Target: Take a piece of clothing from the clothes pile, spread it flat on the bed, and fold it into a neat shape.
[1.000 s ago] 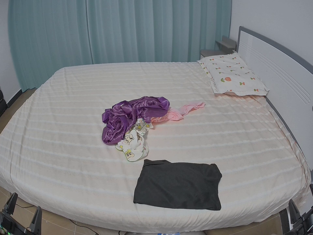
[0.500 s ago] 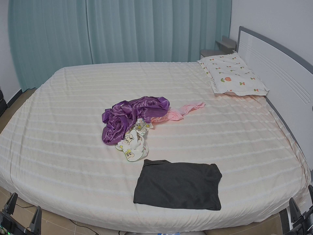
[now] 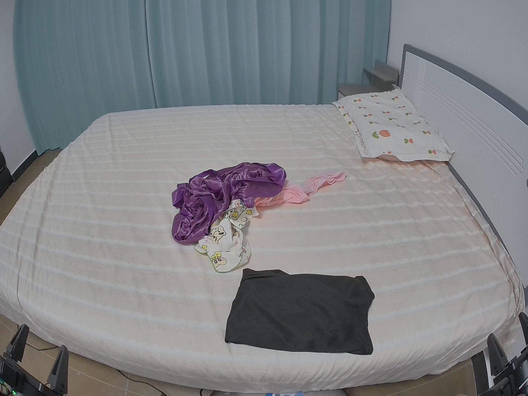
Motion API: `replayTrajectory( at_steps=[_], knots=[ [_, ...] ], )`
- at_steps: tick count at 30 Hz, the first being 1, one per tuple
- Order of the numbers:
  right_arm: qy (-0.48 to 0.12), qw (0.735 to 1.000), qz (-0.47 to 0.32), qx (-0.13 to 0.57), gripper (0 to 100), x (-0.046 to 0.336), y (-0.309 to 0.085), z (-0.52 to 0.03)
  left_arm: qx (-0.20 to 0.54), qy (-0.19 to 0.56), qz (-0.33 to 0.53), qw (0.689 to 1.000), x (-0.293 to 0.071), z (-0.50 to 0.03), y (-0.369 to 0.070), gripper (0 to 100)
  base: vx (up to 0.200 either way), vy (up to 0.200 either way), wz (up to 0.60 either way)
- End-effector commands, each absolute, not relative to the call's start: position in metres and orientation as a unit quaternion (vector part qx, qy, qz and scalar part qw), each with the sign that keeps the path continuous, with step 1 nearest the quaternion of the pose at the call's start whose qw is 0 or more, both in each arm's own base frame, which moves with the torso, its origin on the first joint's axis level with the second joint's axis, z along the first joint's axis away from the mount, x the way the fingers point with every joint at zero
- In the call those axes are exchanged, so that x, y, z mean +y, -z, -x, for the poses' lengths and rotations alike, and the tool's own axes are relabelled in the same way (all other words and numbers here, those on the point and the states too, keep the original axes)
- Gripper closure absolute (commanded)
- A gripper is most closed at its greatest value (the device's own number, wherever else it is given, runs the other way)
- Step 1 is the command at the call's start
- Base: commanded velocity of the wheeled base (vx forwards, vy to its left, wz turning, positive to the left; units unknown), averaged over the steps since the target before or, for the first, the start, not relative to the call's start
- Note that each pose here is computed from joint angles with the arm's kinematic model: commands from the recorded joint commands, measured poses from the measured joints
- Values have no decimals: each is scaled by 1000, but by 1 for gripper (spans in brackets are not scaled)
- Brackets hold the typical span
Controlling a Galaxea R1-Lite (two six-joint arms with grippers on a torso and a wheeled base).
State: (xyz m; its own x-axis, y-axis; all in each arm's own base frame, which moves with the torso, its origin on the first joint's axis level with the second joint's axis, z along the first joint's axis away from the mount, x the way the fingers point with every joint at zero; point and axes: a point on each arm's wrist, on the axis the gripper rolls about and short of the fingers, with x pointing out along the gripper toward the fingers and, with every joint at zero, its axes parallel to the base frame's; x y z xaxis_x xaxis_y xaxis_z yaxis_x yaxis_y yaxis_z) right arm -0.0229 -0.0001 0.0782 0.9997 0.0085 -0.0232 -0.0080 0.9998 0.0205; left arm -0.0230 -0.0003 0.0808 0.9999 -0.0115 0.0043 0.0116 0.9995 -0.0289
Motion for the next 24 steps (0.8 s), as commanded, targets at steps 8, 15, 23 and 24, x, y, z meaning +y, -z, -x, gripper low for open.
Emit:
replayTrajectory(
  at_steps=[8, 15, 23, 24],
  knots=[
    [-5, 1000, -8, 7, 0, 0, -75, 23, -3, -4, 14, 1000, 0, 23, -76, 0, 0, 0, 0],
    [-5, 1000, -9, 6, 0, 0, -75, 23, -2, -2, 4, 1000, 0, 23, -76, 0, 0, 0, 0],
    [-5, 1000, -9, 6, 0, 0, -75, 23, -1, -2, 4, 1000, 0, 23, -76, 0, 0, 0, 0],
    [-5, 1000, -9, 6, 0, 0, -75, 23, -1, -2, 4, 1000, 0, 23, -76, 0, 0, 0, 0]
  ],
)
